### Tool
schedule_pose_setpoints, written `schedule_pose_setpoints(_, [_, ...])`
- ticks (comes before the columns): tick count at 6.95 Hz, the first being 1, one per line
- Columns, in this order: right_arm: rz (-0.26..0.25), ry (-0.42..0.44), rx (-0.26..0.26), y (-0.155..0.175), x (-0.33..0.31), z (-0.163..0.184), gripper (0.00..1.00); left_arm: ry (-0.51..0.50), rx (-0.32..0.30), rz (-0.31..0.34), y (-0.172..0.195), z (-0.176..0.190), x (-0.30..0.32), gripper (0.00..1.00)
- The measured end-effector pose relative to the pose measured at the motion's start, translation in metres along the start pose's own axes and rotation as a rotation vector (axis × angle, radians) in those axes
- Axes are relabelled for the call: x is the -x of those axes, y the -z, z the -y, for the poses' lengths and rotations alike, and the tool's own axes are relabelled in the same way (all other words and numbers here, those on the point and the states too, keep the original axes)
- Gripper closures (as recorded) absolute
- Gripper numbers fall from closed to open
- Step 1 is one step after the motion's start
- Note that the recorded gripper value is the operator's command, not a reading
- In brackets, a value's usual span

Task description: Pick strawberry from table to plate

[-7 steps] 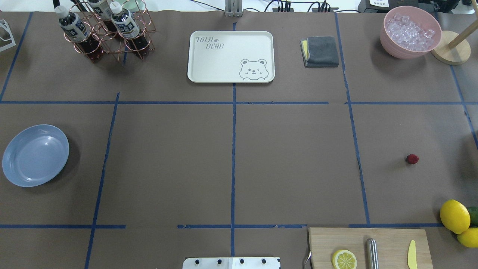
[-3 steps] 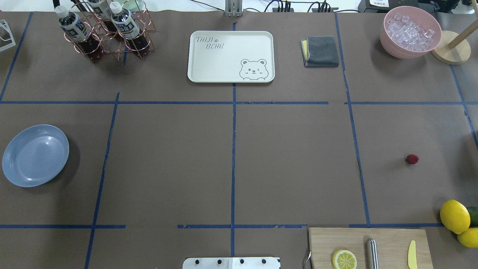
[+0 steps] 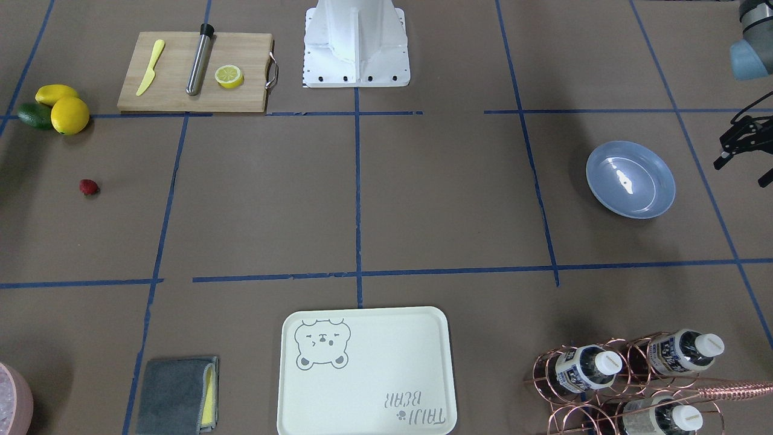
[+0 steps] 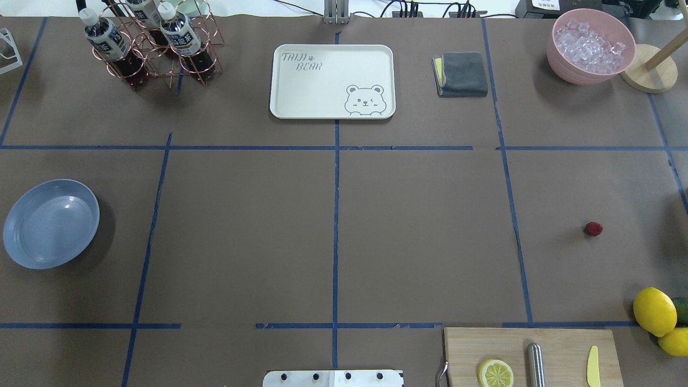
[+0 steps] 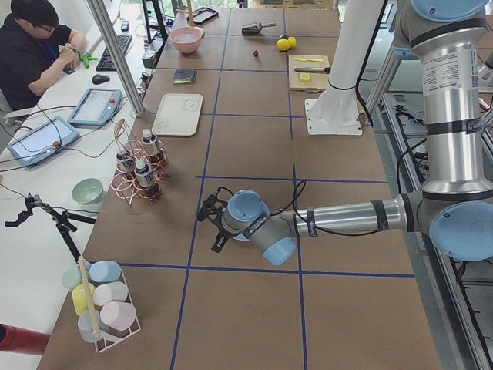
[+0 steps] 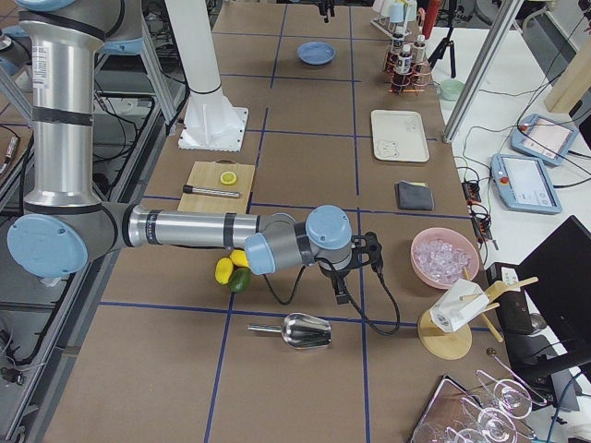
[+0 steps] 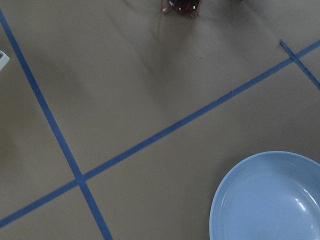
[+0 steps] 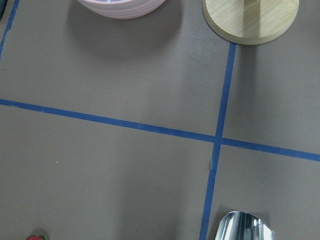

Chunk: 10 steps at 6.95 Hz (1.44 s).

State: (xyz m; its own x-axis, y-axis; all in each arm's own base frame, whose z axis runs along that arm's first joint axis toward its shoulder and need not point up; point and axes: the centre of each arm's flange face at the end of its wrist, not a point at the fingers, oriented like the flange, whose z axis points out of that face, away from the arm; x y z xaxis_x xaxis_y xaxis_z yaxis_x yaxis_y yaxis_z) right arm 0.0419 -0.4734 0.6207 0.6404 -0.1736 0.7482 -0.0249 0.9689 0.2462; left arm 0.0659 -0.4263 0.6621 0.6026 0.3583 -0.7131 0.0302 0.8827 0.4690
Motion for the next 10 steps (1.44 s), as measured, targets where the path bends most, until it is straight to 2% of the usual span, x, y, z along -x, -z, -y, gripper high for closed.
schedule_pose_setpoints(2, [-0.001,0.000,0.000,-0.001,-0.002,-0.004,0.00,0.122,0.003,-0.015,-0.030,-0.021,-0.014,0.34])
schedule_pose_setpoints(3, [-0.002,-0.002,0.002,-0.002,-0.003,-0.007,0.00,0.141,0.007,-0.013,-0.037,-0.024,-0.018,0.34])
schedule_pose_setpoints(8, [-0.003,-0.014,0.013,-0.005,-0.008,-0.017,0.00,0.111,0.054,-0.015,-0.066,-0.039,-0.036,0.34])
schedule_pose_setpoints(10, [-0.002,-0.015,0.015,-0.006,-0.008,-0.020,0.00,0.091,0.065,-0.004,-0.078,-0.044,-0.042,0.39])
